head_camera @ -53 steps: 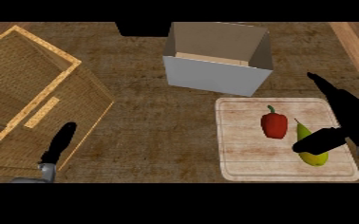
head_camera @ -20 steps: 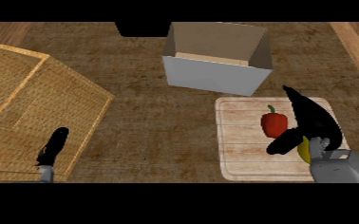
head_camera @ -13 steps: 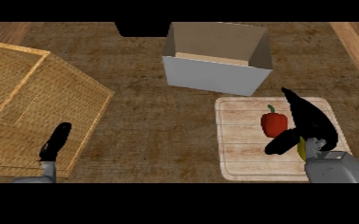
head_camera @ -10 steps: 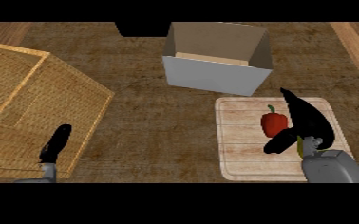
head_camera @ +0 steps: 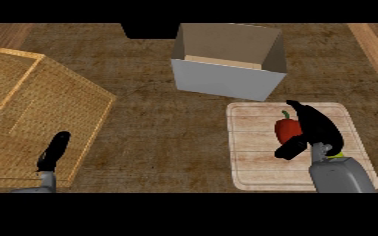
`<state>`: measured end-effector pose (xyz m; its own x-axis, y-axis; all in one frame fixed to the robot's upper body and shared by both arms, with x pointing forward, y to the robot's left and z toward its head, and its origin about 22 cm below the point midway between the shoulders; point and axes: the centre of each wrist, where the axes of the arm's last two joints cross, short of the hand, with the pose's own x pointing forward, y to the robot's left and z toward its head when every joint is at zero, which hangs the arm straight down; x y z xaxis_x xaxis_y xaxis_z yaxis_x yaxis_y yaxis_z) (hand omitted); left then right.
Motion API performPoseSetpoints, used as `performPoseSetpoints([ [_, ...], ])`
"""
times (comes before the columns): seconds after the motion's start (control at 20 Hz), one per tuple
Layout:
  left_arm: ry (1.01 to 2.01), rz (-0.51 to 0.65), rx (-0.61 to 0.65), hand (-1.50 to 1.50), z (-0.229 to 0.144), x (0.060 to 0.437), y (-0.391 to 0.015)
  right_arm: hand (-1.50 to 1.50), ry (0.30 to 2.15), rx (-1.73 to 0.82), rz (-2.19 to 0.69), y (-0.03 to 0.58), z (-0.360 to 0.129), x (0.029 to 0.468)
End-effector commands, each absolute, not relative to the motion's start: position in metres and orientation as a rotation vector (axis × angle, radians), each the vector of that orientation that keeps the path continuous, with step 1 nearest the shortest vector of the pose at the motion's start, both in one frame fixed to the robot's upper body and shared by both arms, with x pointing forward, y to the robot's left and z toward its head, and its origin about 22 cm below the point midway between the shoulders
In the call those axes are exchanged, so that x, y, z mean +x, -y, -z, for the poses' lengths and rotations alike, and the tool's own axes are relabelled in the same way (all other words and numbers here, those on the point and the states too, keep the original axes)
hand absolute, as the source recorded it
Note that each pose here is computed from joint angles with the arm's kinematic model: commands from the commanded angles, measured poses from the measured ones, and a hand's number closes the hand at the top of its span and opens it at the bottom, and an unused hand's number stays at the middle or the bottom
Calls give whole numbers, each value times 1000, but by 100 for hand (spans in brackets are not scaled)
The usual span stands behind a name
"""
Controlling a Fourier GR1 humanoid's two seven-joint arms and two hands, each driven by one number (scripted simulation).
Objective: Pick the bell pepper from the cutting board and place it in the cardboard box
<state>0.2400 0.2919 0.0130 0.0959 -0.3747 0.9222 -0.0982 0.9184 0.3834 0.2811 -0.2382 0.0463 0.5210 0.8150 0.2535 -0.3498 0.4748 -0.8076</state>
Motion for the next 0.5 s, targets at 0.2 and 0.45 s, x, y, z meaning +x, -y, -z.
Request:
performPoseSetpoints([
  [0.2, 1440, 199, 382, 0, -2, 242, -282, 150, 753, -938, -840, 250, -29, 281],
  [0.45, 1441, 197, 378, 0, -8, 243, -292, 150, 830, -1049, -823, 253, -44, 276],
])
